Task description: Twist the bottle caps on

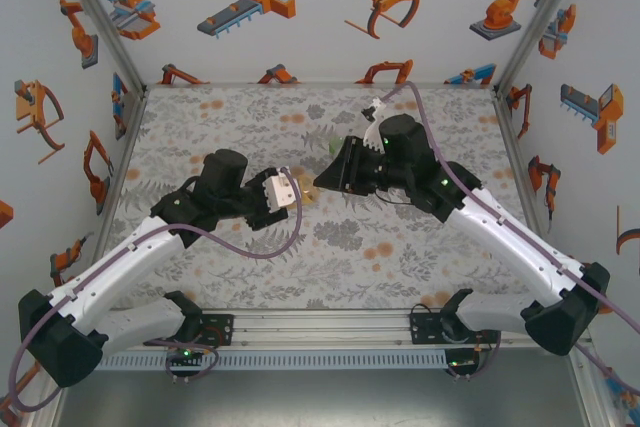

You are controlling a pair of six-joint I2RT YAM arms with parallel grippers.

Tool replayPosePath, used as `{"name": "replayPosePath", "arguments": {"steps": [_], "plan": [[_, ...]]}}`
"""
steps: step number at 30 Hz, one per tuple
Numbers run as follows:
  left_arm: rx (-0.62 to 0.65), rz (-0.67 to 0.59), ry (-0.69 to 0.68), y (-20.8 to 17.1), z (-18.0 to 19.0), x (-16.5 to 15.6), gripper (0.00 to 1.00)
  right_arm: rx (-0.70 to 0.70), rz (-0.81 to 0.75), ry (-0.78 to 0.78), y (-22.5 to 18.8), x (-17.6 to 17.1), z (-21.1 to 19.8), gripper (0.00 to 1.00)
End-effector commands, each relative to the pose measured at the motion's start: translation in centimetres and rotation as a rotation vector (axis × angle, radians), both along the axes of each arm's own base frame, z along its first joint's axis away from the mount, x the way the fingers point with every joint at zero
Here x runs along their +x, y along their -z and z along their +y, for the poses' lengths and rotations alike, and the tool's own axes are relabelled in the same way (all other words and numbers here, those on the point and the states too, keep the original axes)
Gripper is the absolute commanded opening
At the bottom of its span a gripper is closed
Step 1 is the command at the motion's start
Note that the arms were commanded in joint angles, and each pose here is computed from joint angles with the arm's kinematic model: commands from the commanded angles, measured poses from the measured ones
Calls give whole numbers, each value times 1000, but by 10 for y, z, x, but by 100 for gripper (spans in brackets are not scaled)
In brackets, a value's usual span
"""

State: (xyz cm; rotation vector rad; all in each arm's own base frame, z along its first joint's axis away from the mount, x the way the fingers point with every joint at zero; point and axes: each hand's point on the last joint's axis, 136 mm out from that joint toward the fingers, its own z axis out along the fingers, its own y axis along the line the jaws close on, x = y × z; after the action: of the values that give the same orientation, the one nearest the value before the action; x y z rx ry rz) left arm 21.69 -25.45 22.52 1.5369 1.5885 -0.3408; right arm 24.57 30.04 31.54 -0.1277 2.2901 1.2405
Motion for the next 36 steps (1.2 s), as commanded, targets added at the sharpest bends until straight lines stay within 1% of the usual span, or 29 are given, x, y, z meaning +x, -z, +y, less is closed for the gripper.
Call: {"name": "replayPosePath", "arguments": {"steps": [1,3,4,5,7,9,12,18,24,30,36], "plan": [[-36,-15,23,-15,-7,-3,28,22,-42,5,-14,6,-1,17],[-44,-21,22,-17,-6,-3,42,10,-43,18,-11,9,-4,12],[-49,-26,21,-18,-6,-3,48,1,-41,25,-9,11,-6,11],[-53,-31,16,-19,-5,-3,56,-7,-41,29,-7,13,-8,9],[-67,-47,4,-22,-4,-2,67,-38,-39,39,-1,17,-12,6],[-84,-60,2,-25,-3,-2,73,-86,-46,45,4,21,-17,4],[-107,-73,9,-30,-3,-5,82,-215,-72,62,14,30,-29,1],[-117,-79,10,-33,-3,-6,83,-535,-141,78,28,55,-56,0],[-118,-89,-7,-34,-1,-3,85,-786,-188,68,31,86,-69,0],[-113,-85,-12,-32,-1,-2,85,-893,-193,73,39,120,-74,0],[-107,-81,-14,-30,-1,-1,85,-910,-148,59,55,150,-74,0]]}}
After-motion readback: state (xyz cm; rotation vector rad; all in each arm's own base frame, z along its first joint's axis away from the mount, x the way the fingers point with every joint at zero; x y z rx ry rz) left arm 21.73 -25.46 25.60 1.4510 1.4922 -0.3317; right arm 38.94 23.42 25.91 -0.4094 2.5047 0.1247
